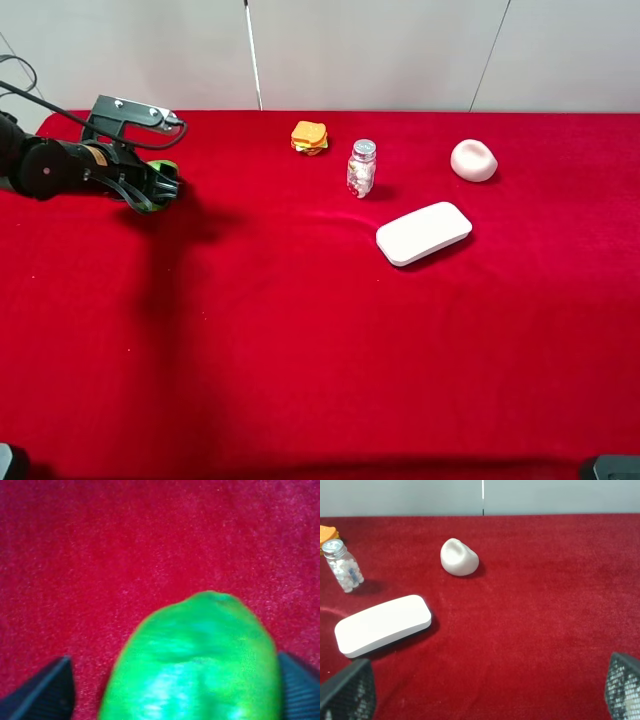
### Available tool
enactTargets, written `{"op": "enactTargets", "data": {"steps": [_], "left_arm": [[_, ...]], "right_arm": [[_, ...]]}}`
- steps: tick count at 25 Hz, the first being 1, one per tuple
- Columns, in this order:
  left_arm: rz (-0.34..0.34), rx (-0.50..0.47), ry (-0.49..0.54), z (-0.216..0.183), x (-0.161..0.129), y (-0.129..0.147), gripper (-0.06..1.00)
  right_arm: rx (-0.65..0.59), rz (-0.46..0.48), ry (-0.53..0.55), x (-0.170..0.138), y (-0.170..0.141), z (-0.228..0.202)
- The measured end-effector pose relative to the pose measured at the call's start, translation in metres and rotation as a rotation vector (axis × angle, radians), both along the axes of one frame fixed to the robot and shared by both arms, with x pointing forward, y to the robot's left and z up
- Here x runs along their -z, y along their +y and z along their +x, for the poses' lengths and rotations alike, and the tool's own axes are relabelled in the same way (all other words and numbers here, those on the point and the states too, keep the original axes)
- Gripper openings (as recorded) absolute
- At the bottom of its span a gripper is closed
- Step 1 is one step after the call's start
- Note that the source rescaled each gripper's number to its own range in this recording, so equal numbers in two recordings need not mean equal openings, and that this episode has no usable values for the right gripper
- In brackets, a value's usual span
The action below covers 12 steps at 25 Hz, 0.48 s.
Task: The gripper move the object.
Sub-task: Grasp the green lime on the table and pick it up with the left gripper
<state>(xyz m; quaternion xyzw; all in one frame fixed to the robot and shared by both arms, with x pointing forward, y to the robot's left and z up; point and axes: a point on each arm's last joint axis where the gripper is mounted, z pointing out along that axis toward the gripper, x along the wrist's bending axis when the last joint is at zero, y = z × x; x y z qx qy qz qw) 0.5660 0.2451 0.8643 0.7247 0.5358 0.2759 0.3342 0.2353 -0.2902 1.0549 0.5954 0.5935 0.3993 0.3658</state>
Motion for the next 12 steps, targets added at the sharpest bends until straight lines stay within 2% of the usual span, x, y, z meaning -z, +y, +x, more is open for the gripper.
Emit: {"op": "enactTargets", "data": {"steps": [12], "left_arm": [[0.0, 0.0, -0.001, 0.0, -0.0001, 0.0, 0.0]], "right_arm": [[0.0, 0.0, 0.0, 0.0, 0.0, 0.0]]}}
